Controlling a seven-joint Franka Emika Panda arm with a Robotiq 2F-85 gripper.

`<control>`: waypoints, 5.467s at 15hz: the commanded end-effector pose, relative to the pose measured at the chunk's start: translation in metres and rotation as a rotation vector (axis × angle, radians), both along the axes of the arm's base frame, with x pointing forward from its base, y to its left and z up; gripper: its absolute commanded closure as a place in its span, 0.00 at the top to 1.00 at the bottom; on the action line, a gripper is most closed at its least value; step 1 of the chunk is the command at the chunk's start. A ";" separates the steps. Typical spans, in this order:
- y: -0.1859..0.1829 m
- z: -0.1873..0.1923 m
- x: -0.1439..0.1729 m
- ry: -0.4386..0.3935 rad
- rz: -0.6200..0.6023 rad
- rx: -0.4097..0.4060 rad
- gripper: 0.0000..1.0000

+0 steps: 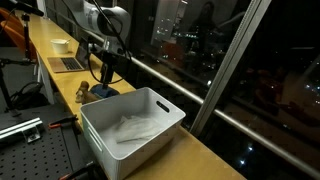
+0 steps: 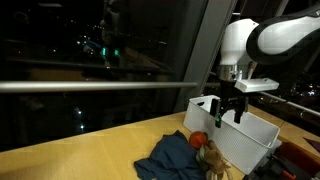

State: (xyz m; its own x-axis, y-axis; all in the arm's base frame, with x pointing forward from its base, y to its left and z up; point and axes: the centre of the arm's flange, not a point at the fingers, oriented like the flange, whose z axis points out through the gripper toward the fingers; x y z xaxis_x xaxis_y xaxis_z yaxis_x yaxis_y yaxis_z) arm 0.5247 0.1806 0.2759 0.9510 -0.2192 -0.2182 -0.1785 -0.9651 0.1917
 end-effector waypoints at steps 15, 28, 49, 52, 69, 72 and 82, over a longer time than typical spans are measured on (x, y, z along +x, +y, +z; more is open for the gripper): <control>0.028 -0.118 -0.001 0.067 -0.041 0.102 1.00; 0.036 -0.103 -0.006 0.053 -0.041 0.097 0.01; -0.135 0.246 0.071 -0.272 -0.206 0.155 0.02; -0.202 0.229 0.067 -0.279 -0.280 0.176 0.02; -0.109 0.143 0.052 -0.208 -0.187 0.188 1.00; -0.038 0.111 0.047 -0.164 -0.106 0.177 1.00; -0.033 -0.042 0.013 -0.015 -0.118 0.199 1.00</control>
